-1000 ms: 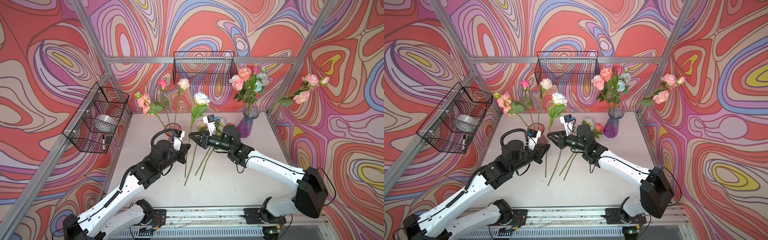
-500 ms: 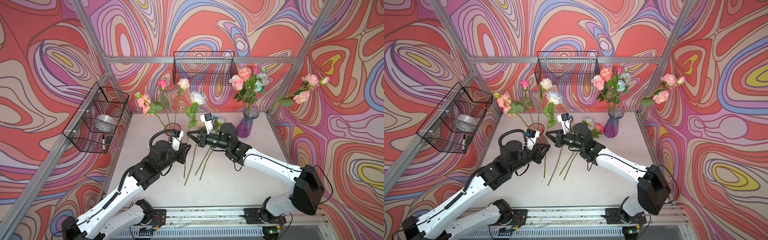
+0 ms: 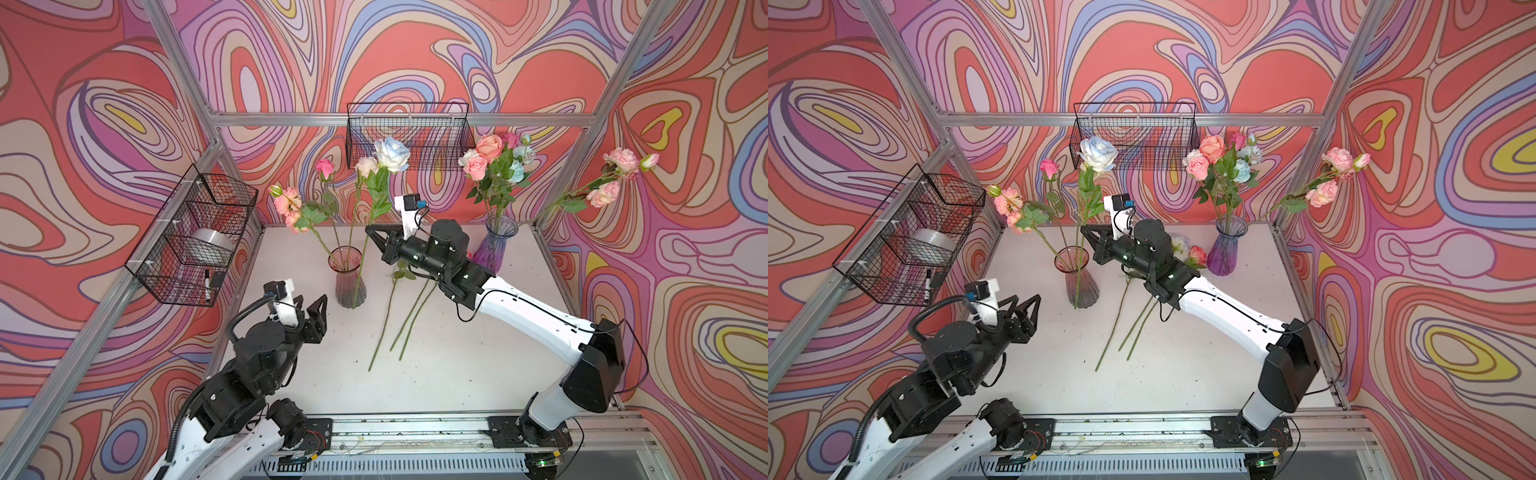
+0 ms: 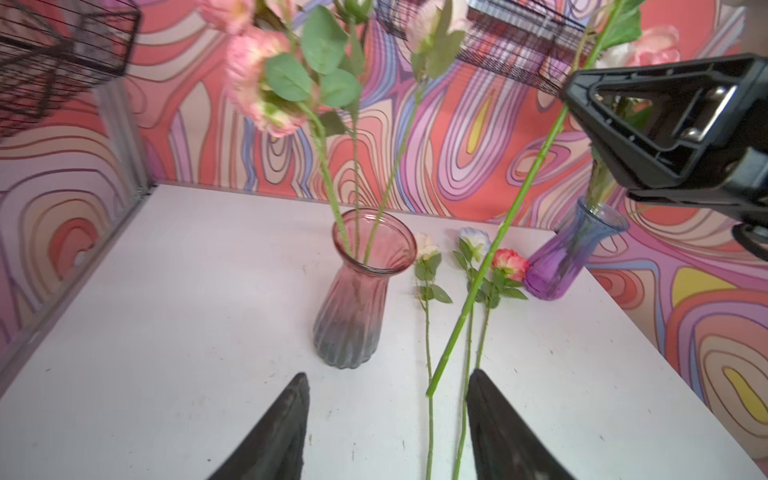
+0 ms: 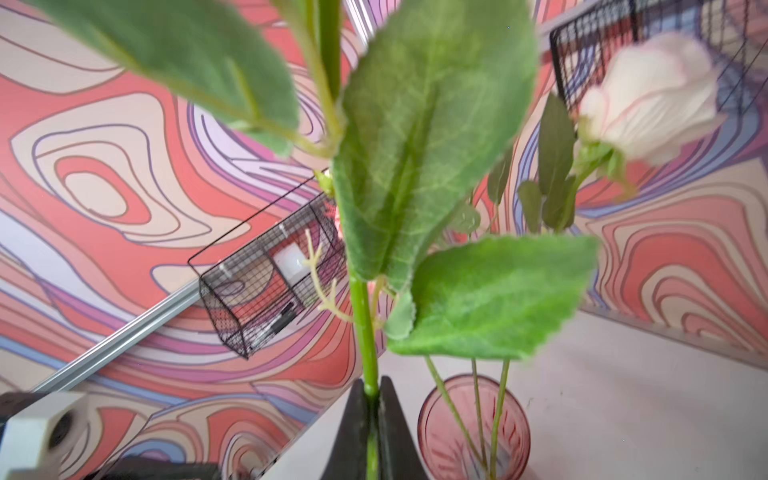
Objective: Arrange the flowers into the vase
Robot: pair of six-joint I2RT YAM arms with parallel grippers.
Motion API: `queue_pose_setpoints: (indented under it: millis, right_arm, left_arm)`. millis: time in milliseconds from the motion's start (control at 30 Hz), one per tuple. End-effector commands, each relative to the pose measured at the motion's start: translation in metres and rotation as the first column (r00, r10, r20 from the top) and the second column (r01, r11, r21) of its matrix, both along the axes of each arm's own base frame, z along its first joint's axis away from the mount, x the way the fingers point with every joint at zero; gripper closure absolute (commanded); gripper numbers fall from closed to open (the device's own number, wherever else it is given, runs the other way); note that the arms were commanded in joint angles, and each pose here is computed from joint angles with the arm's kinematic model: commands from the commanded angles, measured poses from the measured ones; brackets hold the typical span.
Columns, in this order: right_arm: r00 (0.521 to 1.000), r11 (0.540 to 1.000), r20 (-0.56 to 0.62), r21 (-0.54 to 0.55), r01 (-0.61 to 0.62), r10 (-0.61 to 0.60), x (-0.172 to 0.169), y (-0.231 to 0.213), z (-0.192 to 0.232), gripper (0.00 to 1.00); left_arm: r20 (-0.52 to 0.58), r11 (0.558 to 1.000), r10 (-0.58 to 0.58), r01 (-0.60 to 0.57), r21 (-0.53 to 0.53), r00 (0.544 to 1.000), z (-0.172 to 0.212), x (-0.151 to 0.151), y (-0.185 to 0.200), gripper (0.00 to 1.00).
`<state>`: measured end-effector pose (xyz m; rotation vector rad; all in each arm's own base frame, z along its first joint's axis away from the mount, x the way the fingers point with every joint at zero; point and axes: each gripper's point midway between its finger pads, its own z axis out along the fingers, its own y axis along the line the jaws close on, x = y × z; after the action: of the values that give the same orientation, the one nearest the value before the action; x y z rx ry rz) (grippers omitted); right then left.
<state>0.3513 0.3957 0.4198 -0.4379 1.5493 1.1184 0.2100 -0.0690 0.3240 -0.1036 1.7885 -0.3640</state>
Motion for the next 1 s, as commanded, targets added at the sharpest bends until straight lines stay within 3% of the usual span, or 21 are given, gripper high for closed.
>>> queue_pose_setpoints:
  millis: [0,167,500,700,967]
  right_arm:
    - [0.986,0.991,0.099,-0.016,0.135,-0.133,0.025,-0.004,0.017,1.00]
    - [0.945,0.960,0.174,0.006,0.280,-0.277,0.055,-0.008,0.038,1.00]
    - [0.926,0.931,0.182,-0.098,0.352,-0.331,0.100,0.019,-0.008,1.00]
    - [0.968,0.975,0.125,-0.022,0.221,-0.217,0.078,0.025,0.012,1.00]
    - [0.976,0.986,0.143,0.010,0.166,-0.166,0.047,0.008,0.046,1.00]
  left_arm:
    - [-0.052,0.988,0.155,-0.153,0.034,0.987,-0.028,-0.012,0.037,0.39]
    - [-0.030,0.986,0.164,-0.164,-0.029,0.986,-0.033,-0.026,0.049,0.39]
    - [0.011,0.986,0.162,-0.161,-0.050,0.987,-0.034,-0.038,0.059,0.38]
    - [0.025,0.987,0.157,-0.156,-0.042,0.987,-0.032,-0.035,0.057,0.36]
    - [-0.003,0.988,0.152,-0.152,-0.015,0.988,-0.035,-0.032,0.054,0.36]
